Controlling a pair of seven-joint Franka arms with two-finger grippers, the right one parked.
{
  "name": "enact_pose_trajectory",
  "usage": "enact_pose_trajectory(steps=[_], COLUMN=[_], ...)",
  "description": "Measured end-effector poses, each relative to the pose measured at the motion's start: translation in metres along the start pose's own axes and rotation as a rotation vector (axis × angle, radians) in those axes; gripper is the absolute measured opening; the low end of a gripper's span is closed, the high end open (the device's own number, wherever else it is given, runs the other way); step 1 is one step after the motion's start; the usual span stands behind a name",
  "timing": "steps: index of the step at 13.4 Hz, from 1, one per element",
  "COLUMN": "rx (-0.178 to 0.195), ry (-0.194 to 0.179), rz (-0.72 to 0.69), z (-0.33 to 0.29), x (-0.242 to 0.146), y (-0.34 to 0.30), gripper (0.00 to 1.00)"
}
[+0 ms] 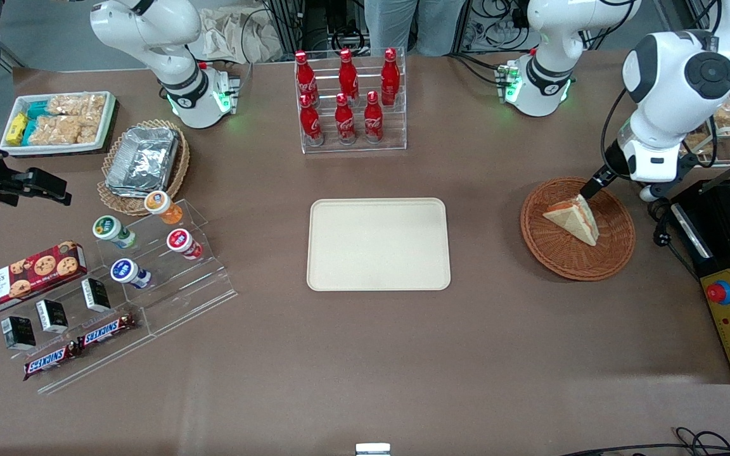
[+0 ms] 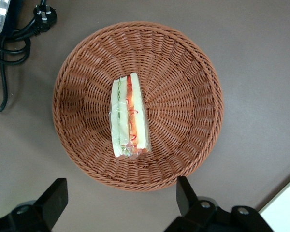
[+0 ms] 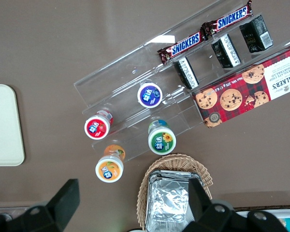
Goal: Place sandwich from basket to tray
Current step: 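Lower the open left gripper toward the wrapped sandwich in the basket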
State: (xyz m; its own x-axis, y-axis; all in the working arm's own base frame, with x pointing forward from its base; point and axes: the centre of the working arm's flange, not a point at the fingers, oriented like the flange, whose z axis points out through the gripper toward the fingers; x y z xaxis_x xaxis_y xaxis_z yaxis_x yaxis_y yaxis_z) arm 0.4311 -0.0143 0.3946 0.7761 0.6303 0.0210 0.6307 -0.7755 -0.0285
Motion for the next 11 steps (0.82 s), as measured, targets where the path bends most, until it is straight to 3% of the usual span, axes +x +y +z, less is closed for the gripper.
enact_pose_trajectory(steps=[11], rx=[-0.019], ry=[0.009], rz=[-0.029], z=[0.046], x=[-0.001], y=[0.001], gripper=[1.00])
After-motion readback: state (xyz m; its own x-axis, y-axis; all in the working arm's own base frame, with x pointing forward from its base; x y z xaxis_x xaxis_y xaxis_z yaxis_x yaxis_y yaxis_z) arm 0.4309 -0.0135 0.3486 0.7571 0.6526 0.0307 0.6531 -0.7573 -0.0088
